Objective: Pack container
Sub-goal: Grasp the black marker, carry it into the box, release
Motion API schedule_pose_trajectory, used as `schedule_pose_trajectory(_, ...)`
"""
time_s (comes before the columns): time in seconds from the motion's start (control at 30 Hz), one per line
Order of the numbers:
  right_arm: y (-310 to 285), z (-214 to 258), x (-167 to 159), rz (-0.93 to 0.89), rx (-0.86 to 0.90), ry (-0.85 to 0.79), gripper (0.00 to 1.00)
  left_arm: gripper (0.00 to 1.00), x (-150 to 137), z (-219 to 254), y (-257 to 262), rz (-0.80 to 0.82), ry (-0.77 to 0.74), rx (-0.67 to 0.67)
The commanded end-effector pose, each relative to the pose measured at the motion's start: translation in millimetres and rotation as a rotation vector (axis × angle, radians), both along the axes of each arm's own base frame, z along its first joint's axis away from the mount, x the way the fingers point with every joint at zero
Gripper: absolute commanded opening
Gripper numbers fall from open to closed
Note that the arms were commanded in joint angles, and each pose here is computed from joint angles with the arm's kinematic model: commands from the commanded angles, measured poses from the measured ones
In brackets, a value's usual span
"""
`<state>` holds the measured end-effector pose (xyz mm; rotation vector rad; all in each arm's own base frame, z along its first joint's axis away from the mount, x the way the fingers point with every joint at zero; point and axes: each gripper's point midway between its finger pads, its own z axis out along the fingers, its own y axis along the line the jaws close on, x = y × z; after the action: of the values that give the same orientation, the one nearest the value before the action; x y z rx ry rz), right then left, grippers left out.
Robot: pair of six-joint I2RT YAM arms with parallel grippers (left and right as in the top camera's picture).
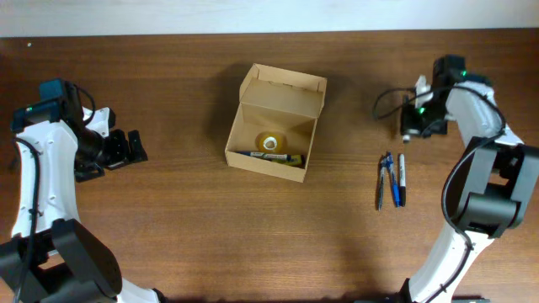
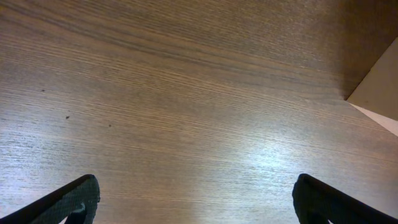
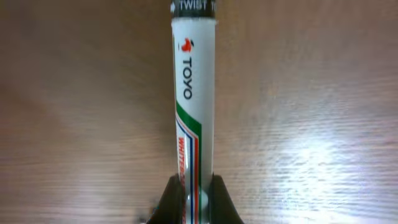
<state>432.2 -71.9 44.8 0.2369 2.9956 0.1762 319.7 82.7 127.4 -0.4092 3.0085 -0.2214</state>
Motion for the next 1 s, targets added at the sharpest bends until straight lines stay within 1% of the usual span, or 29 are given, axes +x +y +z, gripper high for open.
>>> schedule_pose_trajectory(0.0, 19, 63, 35, 0.038, 0.020, -0.147, 0.04, 1.00, -1, 5, -2, -0.017, -0.020, -0.007)
schedule_pose_trajectory(0.1, 49, 125, 49, 0.105, 0.018, -0.249, 0.04, 1.00, -1, 5, -2, -0.017, -0.020, -0.007)
schedule_pose_trajectory(0.2, 94, 183, 50, 0.208, 0.016, -0.339, 0.04, 1.00, -1, 5, -2, -0.017, -0.020, -0.007)
schedule_pose_trajectory(0.3, 152, 223, 37, 0.422, 0.002, -0.408, 0.04, 1.00, -1, 5, -2, -0.017, -0.020, -0.007)
schedule_pose_trajectory(0.4, 211, 240, 14, 0.700, -0.041, -0.441, 0.04, 1.00, -1, 5, -2, -0.017, -0.020, -0.007)
schedule_pose_trajectory(0.53, 273, 228, -13, 0.991, -0.125, -0.427, 0.04, 1.00, -1, 5, -2, -0.017, -0.020, -0.007)
schedule_pose_trajectory(0.6, 297, 212, -26, 1.133, -0.142, -0.401, 0.04, 1.00, -1, 5, -2, -0.017, -0.020, -0.007)
schedule_pose_trajectory(0.7, 319, 184, -37, 1.293, -0.156, -0.351, 0.04, 1.00, -1, 5, -2, -0.017, -0.020, -0.007)
schedule_pose_trajectory(0.77, 323, 163, -38, 1.326, -0.163, -0.312, 0.04, 1.00, -1, 5, -2, -0.017, -0.020, -0.007)
schedule_pose_trajectory(0.97, 312, 98, -29, 1.309, -0.159, -0.208, 0.04, 1.00, -1, 5, -2, -0.017, -0.020, -0.007)
